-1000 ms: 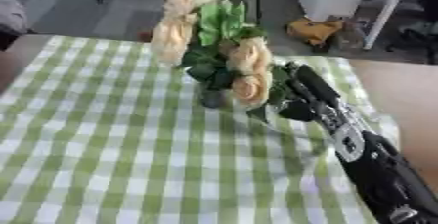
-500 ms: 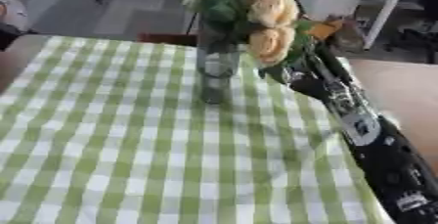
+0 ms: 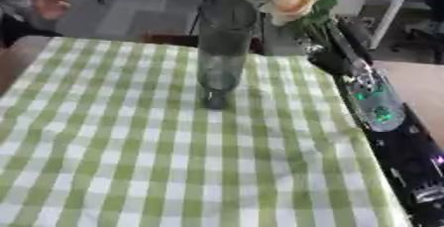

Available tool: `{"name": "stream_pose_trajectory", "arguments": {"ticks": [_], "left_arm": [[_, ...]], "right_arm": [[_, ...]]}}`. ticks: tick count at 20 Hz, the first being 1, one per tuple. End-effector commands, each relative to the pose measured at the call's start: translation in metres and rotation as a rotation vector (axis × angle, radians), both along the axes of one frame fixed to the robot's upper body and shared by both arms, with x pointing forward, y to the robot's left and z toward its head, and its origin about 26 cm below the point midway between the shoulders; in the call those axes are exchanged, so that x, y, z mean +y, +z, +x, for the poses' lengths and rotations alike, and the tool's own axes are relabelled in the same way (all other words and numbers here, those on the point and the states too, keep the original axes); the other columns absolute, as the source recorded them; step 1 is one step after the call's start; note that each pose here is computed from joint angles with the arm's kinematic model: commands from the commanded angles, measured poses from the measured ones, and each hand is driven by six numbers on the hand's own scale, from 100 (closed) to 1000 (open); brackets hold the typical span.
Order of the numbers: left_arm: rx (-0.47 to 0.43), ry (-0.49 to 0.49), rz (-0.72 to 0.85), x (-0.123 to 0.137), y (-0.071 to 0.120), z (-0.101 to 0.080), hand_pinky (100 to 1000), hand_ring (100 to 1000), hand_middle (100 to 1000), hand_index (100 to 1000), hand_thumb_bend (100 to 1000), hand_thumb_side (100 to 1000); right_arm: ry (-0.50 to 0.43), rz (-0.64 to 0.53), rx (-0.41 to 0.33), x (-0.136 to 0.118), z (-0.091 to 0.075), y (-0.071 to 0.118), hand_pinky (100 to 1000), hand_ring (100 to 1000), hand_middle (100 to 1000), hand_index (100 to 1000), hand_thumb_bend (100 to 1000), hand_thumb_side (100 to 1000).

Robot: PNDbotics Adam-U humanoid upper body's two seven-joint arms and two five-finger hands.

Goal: Arrange flowers into the vase.

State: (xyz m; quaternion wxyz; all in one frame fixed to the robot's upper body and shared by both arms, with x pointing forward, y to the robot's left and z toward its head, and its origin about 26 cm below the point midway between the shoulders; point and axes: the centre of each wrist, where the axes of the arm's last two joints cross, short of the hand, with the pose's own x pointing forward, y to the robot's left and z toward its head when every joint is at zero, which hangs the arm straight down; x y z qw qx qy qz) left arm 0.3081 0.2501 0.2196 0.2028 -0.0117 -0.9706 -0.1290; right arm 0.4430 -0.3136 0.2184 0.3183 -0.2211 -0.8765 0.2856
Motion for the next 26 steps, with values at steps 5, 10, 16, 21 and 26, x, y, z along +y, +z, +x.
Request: {"name": "stream_pose_trajectory", "arguments": {"ticks": [5,10,16,21,26], "left_arm": [[-0.021,-0.001,0.014,0.001,0.006,-0.002,658,855,904,987,100,869],[-0.019,-0.003,0.017,0.0,0.006,-0.002,659,856,905,988,100,870],[-0.019,-0.003,0.018,0.0,0.006,-0.002,659,856,906,988,100,869],[-0.019,-0.005,0.02,0.0,0.006,-0.002,660,856,906,988,100,868],[-0.017,-0.005,0.019,0.0,0.006,-0.002,660,857,906,988,100,869]], "right_arm": [[-0.009,0.077,-0.088,-0.01,-0.01,0.043,100,100,100,119,100,738],[-0.01,0.093,-0.109,-0.01,-0.012,0.051,100,100,100,119,100,735],[-0.007,0.101,-0.117,-0.009,-0.013,0.055,100,100,100,118,100,739],[-0.004,0.113,-0.125,-0.007,-0.014,0.058,100,100,100,118,100,743],[0.009,0.147,-0.134,-0.003,-0.015,0.066,100,100,100,118,100,729]]}}
